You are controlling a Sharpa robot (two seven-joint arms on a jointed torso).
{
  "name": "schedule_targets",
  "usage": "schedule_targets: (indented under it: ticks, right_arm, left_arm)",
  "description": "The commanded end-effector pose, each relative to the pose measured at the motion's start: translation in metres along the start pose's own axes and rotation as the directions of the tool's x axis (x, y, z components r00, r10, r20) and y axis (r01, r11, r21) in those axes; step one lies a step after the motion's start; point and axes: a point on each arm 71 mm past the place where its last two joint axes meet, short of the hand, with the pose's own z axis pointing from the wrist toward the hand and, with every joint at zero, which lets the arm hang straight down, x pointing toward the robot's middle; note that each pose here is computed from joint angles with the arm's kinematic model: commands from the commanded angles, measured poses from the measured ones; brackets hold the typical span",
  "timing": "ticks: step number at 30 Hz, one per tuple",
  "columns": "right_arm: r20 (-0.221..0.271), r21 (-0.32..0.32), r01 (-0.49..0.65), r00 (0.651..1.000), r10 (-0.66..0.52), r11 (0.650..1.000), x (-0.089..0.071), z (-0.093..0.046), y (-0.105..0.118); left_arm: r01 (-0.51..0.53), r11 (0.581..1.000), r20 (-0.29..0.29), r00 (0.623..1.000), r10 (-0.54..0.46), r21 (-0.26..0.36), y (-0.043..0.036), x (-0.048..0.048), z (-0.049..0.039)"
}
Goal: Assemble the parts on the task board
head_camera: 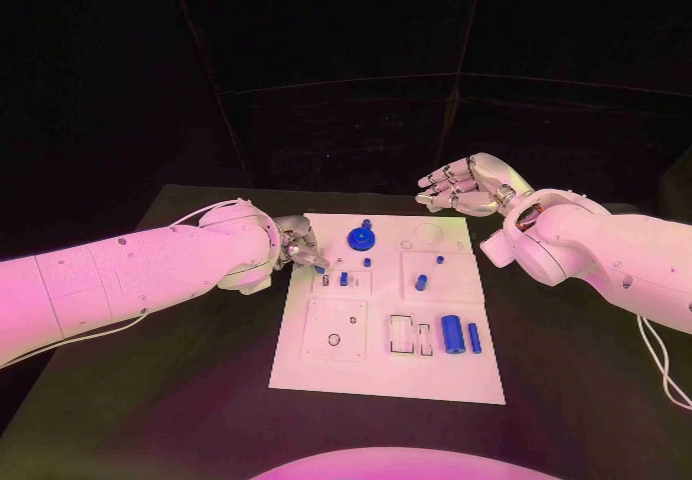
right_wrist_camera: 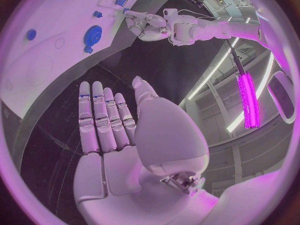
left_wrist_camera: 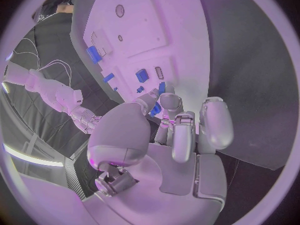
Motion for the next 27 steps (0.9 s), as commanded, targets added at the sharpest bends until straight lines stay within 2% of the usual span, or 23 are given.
schedule_targets:
  ticks: [1, 13, 27]
  right_arm:
    - [-0.007, -0.012, 0.0, 1.0, 0.0, 1.0, 0.0, 0.001, 0.002]
    - [-0.01, -0.014, 0.0, 1.0, 0.0, 1.0, 0.001, 0.001, 0.002]
    - [-0.009, -0.014, 0.0, 1.0, 0.0, 1.0, 0.001, 0.001, 0.002]
  left_arm:
    - [-0.024, 1.0, 0.015, 1.0, 0.024, 0.01, -0.0016, 0.0023, 0.0003]
    - [-0.044, 0.999, -0.024, 0.999, 0.044, 0.004, -0.0025, 0.0116, 0.0016]
    - [-0.059, 0.998, -0.052, 0.997, 0.059, 0.008, -0.0057, 0.0158, 0.0006]
